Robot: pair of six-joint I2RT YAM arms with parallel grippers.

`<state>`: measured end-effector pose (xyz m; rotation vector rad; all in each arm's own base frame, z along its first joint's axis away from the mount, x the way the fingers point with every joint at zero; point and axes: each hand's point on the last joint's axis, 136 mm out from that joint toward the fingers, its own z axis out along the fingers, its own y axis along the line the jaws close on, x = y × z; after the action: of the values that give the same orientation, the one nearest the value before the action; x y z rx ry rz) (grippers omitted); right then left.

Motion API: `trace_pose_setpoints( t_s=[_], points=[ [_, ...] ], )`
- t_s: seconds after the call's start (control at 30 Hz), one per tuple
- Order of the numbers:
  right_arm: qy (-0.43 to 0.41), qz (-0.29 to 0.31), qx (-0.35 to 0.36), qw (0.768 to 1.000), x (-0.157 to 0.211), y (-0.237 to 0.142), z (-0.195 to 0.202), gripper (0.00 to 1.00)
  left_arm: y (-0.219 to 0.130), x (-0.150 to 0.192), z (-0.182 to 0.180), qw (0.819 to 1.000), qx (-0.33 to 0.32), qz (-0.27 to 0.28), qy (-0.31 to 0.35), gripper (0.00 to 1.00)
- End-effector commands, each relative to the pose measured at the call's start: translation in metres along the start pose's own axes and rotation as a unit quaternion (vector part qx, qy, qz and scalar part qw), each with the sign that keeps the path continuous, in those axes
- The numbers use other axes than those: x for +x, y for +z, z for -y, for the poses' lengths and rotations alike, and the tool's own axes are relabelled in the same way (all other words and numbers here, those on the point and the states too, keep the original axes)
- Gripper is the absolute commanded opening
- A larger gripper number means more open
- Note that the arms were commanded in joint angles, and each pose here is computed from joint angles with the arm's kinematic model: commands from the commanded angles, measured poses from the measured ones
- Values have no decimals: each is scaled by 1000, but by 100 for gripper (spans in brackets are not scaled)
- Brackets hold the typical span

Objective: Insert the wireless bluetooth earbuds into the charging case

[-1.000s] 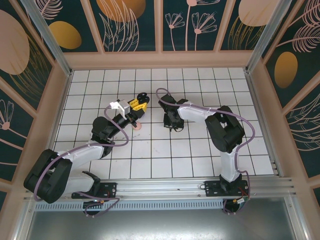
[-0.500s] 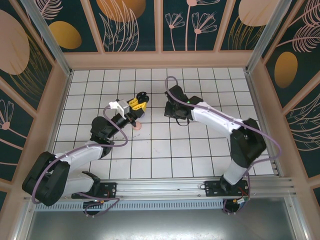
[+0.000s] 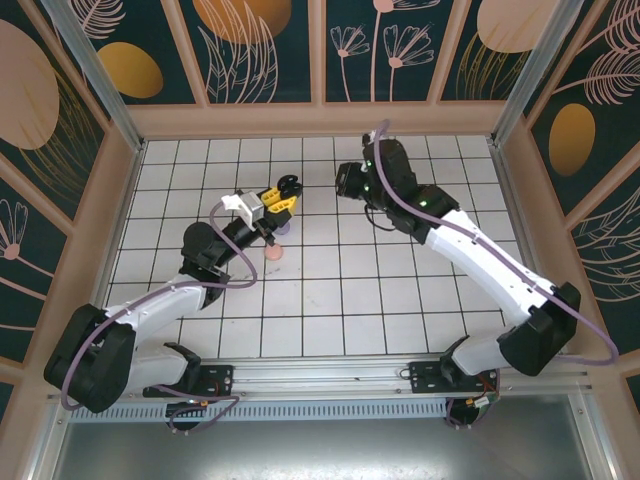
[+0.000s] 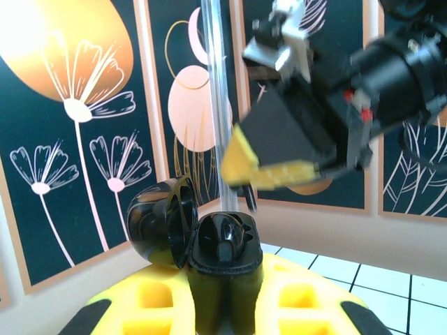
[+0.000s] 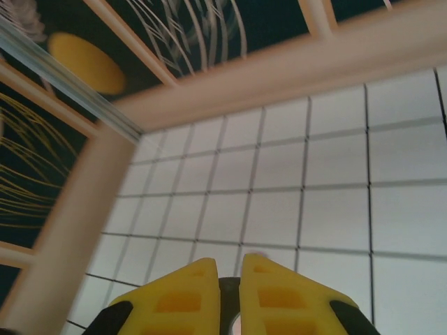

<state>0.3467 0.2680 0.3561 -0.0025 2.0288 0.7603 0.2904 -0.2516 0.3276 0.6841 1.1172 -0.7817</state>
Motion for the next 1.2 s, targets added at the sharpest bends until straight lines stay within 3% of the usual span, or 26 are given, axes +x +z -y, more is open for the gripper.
trace_pose_setpoints(
  t_s=[0.0, 0.17, 0.5, 1.17],
  points=[
    [-34, 70, -67, 995, -47, -31, -37, 11, 8, -10, 7, 999, 30, 10, 22, 0],
    [-61, 107, -120, 985, -62, -50, -60, 11, 18, -10, 8, 998, 50, 8, 36, 0],
    [-92, 117, -203, 968, -45, -66, -82, 11, 40, -12, 5, 997, 74, 6, 12, 0],
    [-106, 56, -194, 974, 4, -30, -82, 11, 41, -10, 5, 997, 77, 6, 5, 0]
  ],
)
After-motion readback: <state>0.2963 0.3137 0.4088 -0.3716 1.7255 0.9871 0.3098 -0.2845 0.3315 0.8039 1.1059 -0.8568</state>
